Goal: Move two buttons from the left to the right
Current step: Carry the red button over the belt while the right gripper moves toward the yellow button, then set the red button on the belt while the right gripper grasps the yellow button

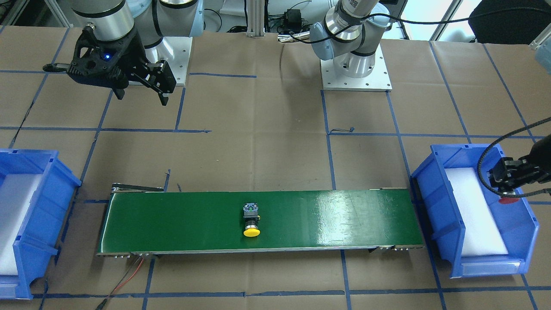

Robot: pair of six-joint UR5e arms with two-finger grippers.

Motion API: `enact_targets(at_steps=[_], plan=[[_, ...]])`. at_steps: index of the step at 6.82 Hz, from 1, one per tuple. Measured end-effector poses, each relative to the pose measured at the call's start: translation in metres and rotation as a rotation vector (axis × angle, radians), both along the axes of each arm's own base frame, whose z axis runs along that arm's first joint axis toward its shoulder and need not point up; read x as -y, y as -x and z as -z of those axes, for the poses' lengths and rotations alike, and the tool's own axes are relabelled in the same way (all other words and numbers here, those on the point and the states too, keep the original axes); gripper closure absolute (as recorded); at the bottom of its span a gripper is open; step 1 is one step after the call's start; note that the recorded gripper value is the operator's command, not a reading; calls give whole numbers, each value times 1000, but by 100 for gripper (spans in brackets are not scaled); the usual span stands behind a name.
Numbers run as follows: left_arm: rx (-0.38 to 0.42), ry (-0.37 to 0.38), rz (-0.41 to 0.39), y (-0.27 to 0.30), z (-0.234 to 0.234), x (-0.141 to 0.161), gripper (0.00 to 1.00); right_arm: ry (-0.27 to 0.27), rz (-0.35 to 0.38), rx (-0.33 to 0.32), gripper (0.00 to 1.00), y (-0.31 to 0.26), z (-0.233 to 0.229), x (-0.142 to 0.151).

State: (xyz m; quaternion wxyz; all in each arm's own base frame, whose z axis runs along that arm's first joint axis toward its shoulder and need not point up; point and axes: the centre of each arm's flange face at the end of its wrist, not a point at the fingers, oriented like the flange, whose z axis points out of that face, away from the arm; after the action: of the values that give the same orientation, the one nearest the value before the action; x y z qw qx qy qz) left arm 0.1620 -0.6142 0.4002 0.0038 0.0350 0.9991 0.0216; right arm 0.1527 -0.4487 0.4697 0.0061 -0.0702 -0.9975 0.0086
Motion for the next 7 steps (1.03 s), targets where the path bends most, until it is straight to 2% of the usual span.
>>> enact_targets(at_steps=[2,5,7], plan=[[10,-4,-23,74,5,14,84,-7,3,9,0,-3,17,21],[16,-23,-53,168,17,17,84,106,-3,19,0,-6,53,75],[12,-49,-57,183,39,13,84,128,-4,33,0,-8,68,93]])
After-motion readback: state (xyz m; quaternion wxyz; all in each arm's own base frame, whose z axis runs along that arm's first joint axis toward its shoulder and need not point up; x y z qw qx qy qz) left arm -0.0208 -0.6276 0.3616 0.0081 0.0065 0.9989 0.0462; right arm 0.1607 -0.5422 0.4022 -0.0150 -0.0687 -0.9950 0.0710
